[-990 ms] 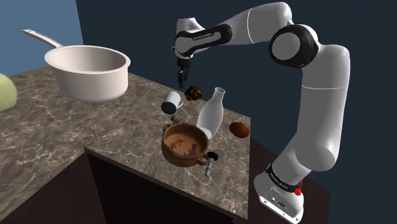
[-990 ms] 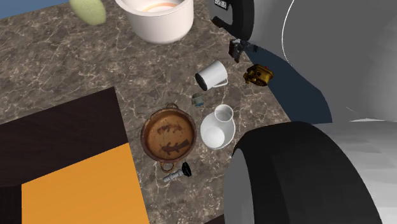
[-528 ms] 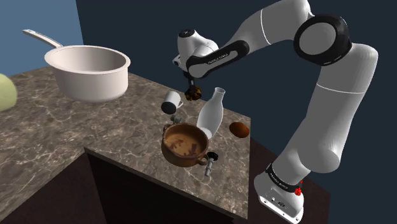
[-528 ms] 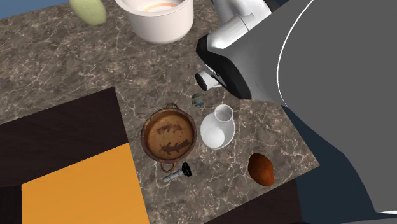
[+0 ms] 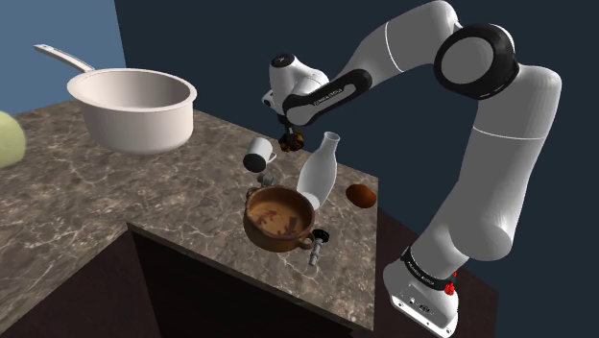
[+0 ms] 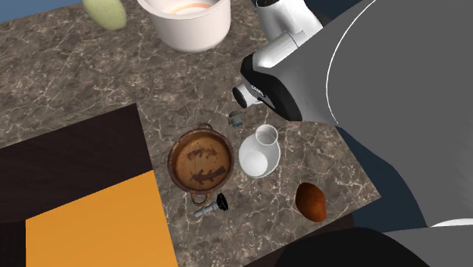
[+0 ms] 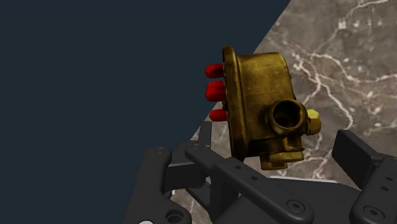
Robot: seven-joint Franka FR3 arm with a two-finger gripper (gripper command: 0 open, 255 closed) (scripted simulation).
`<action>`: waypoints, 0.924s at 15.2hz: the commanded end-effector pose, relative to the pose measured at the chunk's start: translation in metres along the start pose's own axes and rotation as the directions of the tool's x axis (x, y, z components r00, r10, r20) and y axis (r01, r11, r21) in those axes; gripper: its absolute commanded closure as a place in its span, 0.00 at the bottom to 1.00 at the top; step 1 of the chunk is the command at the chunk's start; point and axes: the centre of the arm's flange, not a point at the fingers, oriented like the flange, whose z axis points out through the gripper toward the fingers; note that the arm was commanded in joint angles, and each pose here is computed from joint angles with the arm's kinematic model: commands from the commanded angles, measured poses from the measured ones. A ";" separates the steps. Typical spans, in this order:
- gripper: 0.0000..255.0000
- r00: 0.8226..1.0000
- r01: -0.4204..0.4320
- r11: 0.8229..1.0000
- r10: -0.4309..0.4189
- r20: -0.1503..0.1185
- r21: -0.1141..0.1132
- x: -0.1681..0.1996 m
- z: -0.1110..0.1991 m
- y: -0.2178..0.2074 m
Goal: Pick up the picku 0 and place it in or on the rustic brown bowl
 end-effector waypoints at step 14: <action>1.00 1.000 0.000 1.000 0.000 0.000 0.000 0.000 0.001 0.000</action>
